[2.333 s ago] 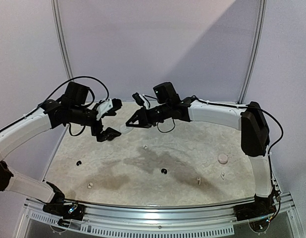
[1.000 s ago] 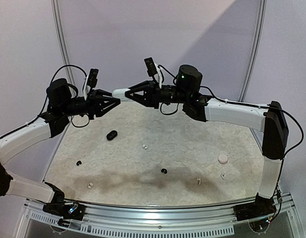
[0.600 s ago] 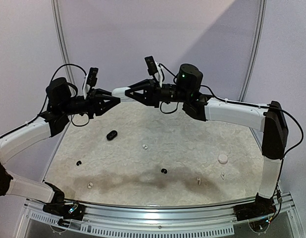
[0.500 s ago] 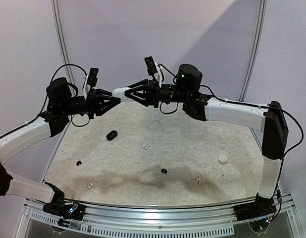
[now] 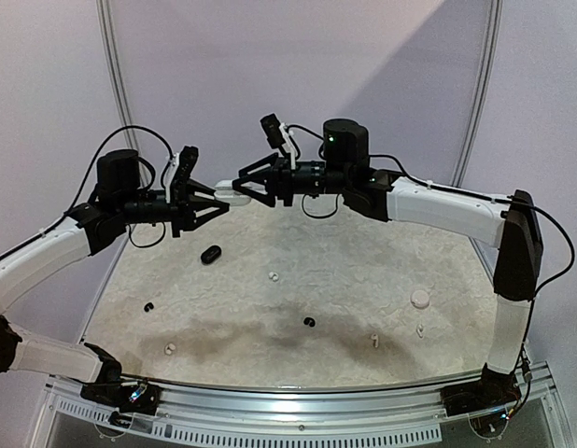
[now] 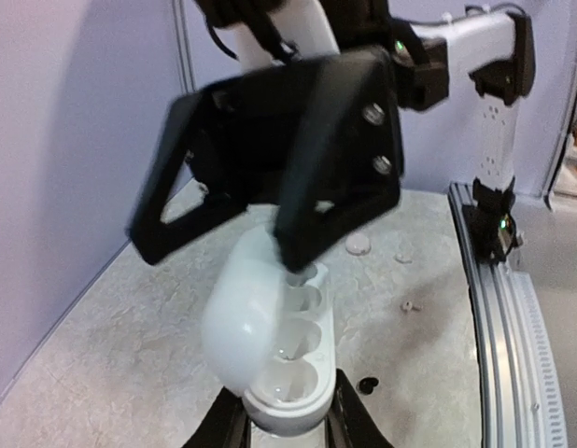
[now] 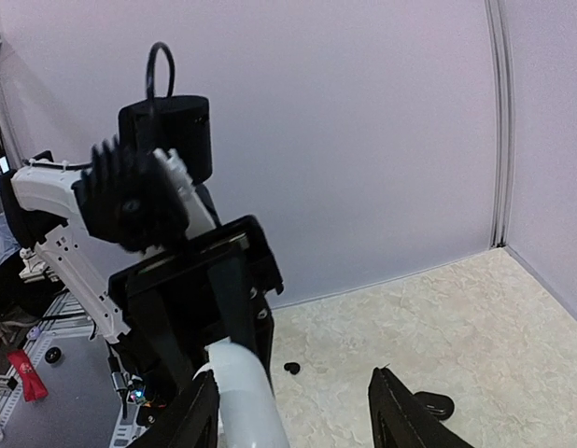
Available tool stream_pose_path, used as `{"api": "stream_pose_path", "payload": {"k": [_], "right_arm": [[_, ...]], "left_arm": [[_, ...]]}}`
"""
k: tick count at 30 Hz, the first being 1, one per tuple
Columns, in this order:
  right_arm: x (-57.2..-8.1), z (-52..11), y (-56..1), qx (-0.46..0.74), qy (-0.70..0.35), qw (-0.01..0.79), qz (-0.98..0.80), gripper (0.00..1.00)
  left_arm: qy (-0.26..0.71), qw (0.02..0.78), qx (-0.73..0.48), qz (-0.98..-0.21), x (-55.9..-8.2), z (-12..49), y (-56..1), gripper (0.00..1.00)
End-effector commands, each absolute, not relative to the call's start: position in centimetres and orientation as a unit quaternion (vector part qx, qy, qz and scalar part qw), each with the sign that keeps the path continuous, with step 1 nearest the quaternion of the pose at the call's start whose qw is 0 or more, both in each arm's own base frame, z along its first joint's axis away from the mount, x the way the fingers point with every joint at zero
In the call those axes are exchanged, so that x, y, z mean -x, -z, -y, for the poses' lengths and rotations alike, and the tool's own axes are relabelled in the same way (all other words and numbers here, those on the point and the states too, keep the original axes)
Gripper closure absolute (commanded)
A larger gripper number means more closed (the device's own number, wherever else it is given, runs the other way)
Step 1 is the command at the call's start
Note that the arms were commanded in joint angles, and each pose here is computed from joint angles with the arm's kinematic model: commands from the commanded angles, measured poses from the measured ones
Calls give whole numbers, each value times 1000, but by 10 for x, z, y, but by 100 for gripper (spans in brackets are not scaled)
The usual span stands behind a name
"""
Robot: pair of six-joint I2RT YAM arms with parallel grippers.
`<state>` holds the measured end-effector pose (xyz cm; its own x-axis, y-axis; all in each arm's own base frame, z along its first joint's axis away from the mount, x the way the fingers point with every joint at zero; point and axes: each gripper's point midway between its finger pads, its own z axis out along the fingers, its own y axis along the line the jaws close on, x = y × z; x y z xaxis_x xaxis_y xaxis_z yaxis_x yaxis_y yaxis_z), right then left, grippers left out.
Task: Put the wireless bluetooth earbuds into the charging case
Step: Open the charging case.
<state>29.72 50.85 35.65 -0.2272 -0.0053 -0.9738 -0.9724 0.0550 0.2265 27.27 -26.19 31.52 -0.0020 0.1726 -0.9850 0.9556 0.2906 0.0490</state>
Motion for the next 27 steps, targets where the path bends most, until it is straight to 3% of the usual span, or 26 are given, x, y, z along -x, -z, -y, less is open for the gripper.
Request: {"api": "stream_pose_path", "payload": {"k": [1, 12, 18, 22, 25, 27], "right_arm": [[-312, -514, -342, 418, -507, 443, -610, 45], [-314, -512, -335, 416, -503, 429, -624, 46], [-355, -481, -350, 336, -503, 431, -669, 44], [-400, -455, -301, 240, -450, 398, -763, 47], [-392, -466, -276, 258, -456, 363, -771, 47], [-374, -478, -280, 294, -477, 364, -744, 42]], "left_arm": [[326, 519, -538, -579, -248, 266, -304, 100], [351, 504, -491, -617, -250, 265, -303, 100], [362, 479, -439, -668, -256, 257, -283, 100], [368, 475, -411, -685, -258, 252, -277, 100], [368, 476, -407, -687, -257, 251, -274, 100], [367, 476, -406, -688, -257, 250, -274, 100]]}}
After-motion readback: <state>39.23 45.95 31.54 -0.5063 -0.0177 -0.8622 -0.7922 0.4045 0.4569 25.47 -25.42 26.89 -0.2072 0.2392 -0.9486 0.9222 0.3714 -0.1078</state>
